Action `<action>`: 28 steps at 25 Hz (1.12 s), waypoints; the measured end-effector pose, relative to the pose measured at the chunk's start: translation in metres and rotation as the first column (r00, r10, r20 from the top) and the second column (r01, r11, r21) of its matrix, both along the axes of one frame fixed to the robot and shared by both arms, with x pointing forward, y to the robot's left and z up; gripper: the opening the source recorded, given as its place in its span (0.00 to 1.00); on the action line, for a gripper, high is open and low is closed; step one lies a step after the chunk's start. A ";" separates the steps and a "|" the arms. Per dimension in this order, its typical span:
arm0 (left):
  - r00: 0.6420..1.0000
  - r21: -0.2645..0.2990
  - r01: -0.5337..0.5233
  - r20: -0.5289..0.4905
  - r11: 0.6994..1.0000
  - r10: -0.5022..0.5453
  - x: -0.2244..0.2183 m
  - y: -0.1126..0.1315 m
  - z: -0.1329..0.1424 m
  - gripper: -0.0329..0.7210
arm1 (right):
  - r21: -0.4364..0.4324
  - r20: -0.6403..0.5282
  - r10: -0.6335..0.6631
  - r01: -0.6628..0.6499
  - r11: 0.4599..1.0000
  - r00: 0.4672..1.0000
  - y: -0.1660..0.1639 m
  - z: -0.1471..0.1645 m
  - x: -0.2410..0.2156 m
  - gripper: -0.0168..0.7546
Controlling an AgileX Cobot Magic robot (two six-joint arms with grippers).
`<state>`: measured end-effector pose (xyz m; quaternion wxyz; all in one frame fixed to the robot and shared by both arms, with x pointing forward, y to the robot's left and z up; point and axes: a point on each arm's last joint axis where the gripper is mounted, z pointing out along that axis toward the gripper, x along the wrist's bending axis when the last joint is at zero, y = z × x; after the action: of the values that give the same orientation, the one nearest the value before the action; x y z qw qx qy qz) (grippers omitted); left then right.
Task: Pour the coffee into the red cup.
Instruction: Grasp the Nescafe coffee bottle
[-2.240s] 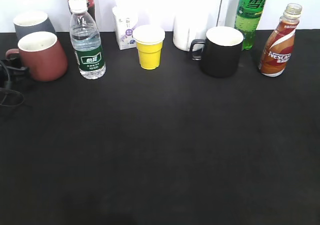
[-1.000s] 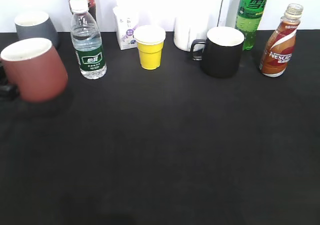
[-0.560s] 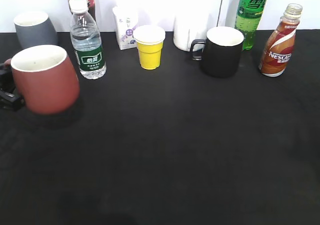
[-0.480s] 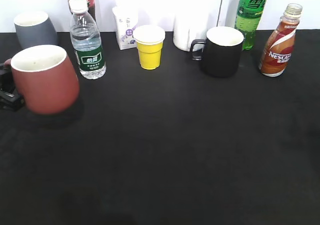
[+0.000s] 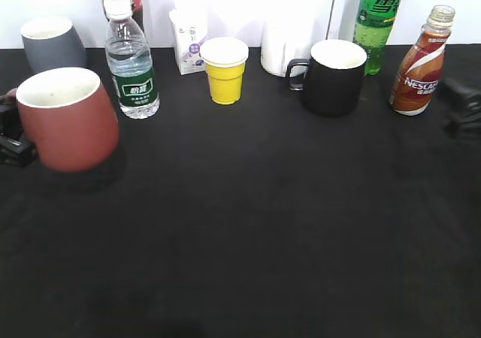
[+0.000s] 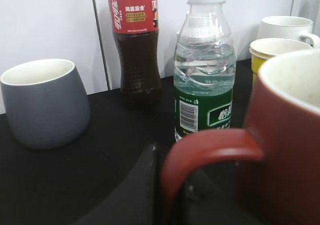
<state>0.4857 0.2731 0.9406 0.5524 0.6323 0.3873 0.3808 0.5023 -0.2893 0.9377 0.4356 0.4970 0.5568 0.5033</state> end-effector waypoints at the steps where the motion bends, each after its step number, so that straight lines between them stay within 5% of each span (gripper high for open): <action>1: 1.000 0.000 -0.001 0.000 1.000 0.001 0.000 0.000 0.000 0.11 | 0.001 -0.006 0.000 0.000 1.000 1.000 0.000 -0.004 0.004 0.88; 6: 1.000 -0.010 -0.027 0.000 1.000 0.027 0.001 0.002 0.000 0.11 | 0.004 -0.070 0.003 -0.002 1.000 0.998 0.000 -0.042 0.049 0.88; 28: 1.000 -0.008 -0.021 0.000 1.000 0.021 0.001 0.002 0.000 0.11 | 0.044 -0.023 0.052 -0.051 0.998 0.998 0.003 -0.090 0.129 0.79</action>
<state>0.4865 0.2748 0.9409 0.5509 0.6259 0.3954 0.3853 0.6310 -0.2859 0.8482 0.4048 0.4979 0.5637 0.5201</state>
